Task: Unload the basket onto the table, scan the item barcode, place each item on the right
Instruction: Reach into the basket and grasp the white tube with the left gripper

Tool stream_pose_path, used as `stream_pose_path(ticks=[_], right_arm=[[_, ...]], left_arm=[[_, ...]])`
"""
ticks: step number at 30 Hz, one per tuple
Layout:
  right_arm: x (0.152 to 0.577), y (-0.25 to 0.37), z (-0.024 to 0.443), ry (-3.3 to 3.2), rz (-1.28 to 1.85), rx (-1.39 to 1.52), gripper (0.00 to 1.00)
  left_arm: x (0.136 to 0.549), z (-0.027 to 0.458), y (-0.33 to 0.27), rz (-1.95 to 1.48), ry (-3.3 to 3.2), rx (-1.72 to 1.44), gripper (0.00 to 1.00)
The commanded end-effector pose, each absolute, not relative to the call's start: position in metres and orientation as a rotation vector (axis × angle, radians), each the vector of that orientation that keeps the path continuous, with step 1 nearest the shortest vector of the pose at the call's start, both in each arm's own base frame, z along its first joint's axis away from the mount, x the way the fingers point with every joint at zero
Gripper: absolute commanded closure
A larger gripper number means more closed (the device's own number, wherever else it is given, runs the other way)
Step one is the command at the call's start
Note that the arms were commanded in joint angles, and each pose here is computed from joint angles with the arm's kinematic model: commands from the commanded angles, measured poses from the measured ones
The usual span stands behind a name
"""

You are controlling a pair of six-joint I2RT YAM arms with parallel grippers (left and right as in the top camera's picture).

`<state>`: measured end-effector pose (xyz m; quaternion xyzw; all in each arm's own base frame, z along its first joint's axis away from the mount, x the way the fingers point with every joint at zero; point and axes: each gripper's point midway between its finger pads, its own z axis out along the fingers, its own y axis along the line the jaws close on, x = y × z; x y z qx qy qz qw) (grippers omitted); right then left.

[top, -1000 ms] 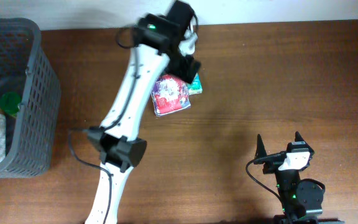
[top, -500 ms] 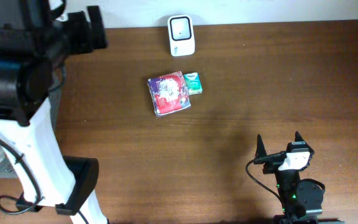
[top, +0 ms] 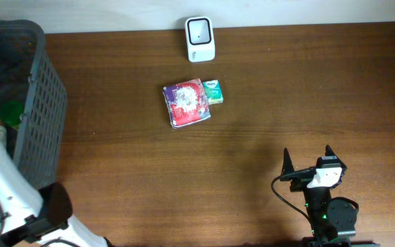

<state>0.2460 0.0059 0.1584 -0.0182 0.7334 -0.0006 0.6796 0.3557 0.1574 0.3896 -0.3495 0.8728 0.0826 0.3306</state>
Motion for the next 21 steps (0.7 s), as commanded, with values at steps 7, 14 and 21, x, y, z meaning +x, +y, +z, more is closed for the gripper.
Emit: stream_pose_path(ticks=[7,14,21], right_arm=[[0.246,0.007,0.155,1.653,0.007,-0.039,0.01],[0.246,0.007,0.155,1.653,0.007,-0.039,0.01],[0.246,0.007,0.155,1.653,0.007,-0.039,0.01]], left_arm=[[0.311,0.341,0.245,0.286,2.207,-1.386,0.01],[0.321,0.301,0.265,0.378,2.246,-1.426,0.01],[0.308,0.265,0.278,0.530,2.307,-1.480,0.01]])
